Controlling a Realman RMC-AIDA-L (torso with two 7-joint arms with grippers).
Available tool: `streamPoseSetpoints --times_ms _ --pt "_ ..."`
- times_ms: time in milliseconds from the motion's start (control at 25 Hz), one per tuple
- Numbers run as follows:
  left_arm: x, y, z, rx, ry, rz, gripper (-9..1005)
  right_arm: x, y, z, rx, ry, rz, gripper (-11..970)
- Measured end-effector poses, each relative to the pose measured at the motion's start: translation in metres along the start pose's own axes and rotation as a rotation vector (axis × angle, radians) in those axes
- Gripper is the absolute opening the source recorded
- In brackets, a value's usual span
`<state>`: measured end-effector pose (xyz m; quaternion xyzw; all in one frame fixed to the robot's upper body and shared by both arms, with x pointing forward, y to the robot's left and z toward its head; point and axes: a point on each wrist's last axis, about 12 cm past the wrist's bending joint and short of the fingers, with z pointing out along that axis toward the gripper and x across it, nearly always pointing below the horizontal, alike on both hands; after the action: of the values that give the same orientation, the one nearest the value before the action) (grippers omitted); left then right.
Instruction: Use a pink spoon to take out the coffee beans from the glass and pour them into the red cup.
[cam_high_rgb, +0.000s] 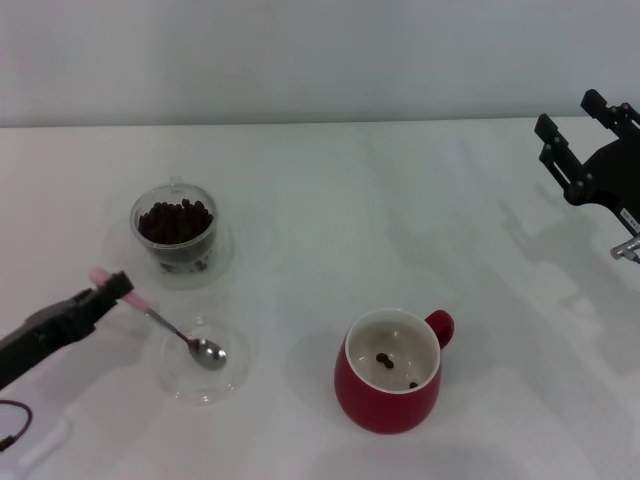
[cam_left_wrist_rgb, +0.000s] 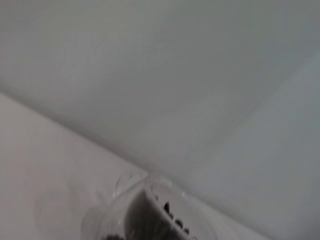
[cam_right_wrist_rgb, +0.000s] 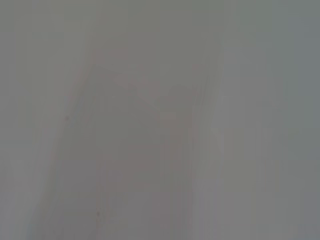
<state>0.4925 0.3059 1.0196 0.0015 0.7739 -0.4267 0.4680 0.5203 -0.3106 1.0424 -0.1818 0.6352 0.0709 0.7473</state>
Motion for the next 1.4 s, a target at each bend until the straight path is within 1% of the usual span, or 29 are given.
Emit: streamPoseSetpoints --times_ms 280,560,680,760,880,1080,1240,1280,1320,1400 --pt "0.002 -0.003 0.014 0.011 0.053 0.025 190 0.0 0.0 0.0 -0.001 0.0 0.0 592" --pt "0.001 -0.002 0.013 0.009 0.052 0.052 213 0.001 0.0 -0.001 -0.001 0.004 0.002 592" --pt "0.001 0.001 0.01 -0.011 0.042 0.071 266 0.001 0.001 -0.002 -0.003 0.005 0.002 592" --pt "0.001 0.005 0.004 -0.042 0.027 0.075 302 0.001 0.001 -0.002 -0.005 0.005 0.002 592" --pt "0.0 0.011 -0.006 -0.083 -0.01 0.077 535 0.001 0.001 -0.002 -0.006 0.006 0.002 592" --pt "-0.006 0.016 -0.025 -0.118 -0.051 0.124 740 0.001 0.001 -0.002 -0.007 0.006 0.002 592" --pt "-0.012 0.015 -0.038 -0.118 -0.107 0.185 738 0.001 0.001 -0.002 -0.008 0.006 0.001 592" --pt "-0.012 0.015 -0.038 -0.118 -0.107 0.185 738 0.001 0.002 -0.002 -0.009 0.005 0.001 592" --pt "-0.014 0.014 -0.045 -0.112 -0.143 0.232 737 0.001 0.002 -0.002 -0.009 0.004 0.001 592" --pt "-0.015 0.012 -0.051 -0.106 -0.172 0.287 736 0.001 0.002 -0.002 -0.012 0.001 0.001 592"
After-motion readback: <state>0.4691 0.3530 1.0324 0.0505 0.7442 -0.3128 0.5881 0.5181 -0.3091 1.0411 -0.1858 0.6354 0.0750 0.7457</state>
